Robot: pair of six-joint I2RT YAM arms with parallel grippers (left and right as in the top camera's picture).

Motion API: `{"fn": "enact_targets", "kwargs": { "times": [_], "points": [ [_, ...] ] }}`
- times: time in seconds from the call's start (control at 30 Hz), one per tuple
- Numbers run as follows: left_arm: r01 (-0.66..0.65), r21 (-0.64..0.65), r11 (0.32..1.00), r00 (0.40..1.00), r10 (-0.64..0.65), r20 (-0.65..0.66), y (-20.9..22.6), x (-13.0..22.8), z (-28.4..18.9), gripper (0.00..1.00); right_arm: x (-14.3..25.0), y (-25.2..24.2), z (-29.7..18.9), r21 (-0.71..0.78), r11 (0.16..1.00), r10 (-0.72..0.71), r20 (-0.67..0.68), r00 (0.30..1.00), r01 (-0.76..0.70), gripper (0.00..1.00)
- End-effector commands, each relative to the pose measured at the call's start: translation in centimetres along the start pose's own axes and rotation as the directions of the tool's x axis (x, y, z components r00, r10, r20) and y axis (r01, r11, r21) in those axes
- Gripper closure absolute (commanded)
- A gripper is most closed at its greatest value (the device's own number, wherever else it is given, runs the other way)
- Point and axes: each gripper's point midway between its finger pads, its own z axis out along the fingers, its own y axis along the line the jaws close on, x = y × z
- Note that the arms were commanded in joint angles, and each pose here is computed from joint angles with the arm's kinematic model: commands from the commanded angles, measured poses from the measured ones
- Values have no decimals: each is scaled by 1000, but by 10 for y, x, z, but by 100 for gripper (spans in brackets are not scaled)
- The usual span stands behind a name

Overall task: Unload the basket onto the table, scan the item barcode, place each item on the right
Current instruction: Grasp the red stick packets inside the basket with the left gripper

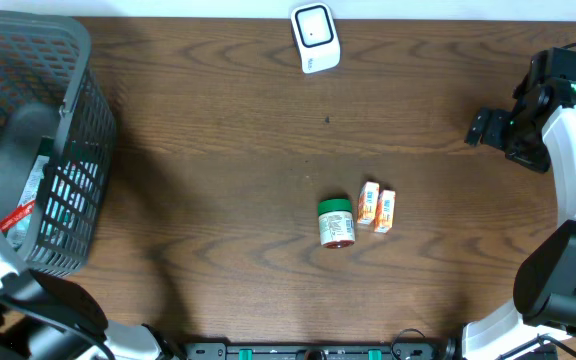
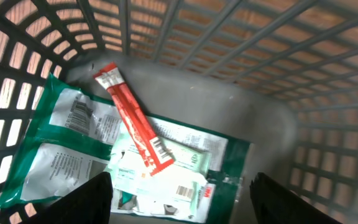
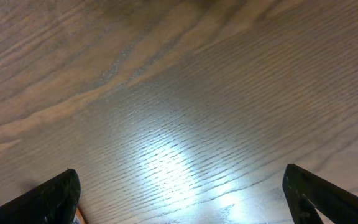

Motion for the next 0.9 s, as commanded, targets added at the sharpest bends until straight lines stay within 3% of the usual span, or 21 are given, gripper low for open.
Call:
{"fn": "enact_targets", "kwargs": {
  "times": [0.0, 0.47, 0.87],
  "points": [
    [-23, -86, 996, 999, 19, -42, 9, 11, 33, 28, -4, -1, -7, 4, 1000, -8, 24, 1000, 8, 1],
    [-29, -300, 953, 988, -18, -153, 48, 23, 133, 28, -4, -1, -7, 4, 1000, -8, 24, 1000, 8, 1],
    [-69, -375, 924, 963, -37, -268, 66, 56, 181, 37, -4, -1, -7, 4, 1000, -8, 24, 1000, 8, 1]
  ]
}}
